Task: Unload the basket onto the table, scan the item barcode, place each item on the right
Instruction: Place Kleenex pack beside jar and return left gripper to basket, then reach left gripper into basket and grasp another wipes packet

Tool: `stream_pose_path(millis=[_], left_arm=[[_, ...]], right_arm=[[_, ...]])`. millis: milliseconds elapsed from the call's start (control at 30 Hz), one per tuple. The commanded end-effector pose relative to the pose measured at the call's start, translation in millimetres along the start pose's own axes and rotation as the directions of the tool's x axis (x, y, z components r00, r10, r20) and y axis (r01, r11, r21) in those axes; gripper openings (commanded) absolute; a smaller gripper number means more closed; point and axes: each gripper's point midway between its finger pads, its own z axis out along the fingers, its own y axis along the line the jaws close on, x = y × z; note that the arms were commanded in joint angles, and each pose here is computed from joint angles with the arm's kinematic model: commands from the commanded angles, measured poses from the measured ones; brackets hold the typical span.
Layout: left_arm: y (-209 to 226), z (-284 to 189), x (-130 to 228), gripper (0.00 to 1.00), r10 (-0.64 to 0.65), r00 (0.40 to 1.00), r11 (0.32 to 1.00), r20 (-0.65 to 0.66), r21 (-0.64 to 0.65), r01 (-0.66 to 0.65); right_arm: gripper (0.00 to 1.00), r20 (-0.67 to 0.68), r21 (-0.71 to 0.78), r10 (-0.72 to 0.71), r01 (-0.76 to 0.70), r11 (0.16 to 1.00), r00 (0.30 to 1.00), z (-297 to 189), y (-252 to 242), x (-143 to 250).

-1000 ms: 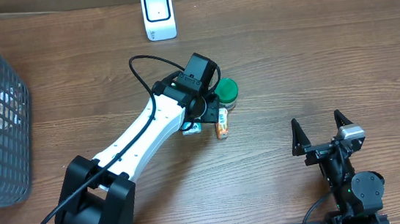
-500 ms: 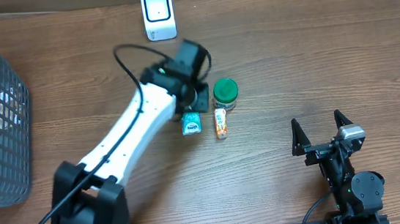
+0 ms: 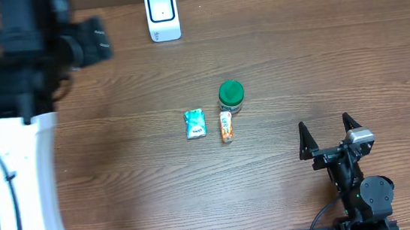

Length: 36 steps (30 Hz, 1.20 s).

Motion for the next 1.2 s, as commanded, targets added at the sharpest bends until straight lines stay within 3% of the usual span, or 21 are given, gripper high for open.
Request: stream_pose_path(millis=[0,67,200,333,467,800,1167], left_arm=[[64.0,-35.9,-35.9,0.86,-0.101,0.986,0.990,0.132,-0.089,0.113],[95.1,-43.1,-42.6,0.86,-0.206,0.964,0.970,0.165,-0.098,0.224],[176.2,-48.2,-40.3,0.85,-0.456,0.862,0.858,0.219,-0.149,0.492],[232.8,-40.4,-26.1,0.84,-0.541,0.813,0.780,0.218,-0.231,0.581],[267.2,-20.7,-11.3,0.80,-0.584,0.789,0.726,0.194,-0.310,0.614],[311.2,25.3,17.7,0.81,-0.636,0.763,0.653,0.115,-0.446,0.612],[336.7,42.9,22.0,0.82,-0.613,0.784,0.664,0.097,-0.474,0.578]], right_arm=[[1.00,0.001,-0.006,0.003,-0.003,1.000,1.000,0.3,1.2,2.6],[1.00,0.001,-0.006,0.003,-0.003,1.000,1.000,0.3,1.2,2.6],[1.00,0.001,-0.006,0.003,-0.003,1.000,1.000,0.3,1.2,2.6],[1.00,0.001,-0.006,0.003,-0.003,1.000,1.000,0.3,1.2,2.6],[1.00,0.001,-0.006,0.003,-0.003,1.000,1.000,0.3,1.2,2.6],[1.00,0.001,-0.006,0.003,-0.003,1.000,1.000,0.3,1.2,2.5],[1.00,0.001,-0.006,0.003,-0.003,1.000,1.000,0.3,1.2,2.6]])
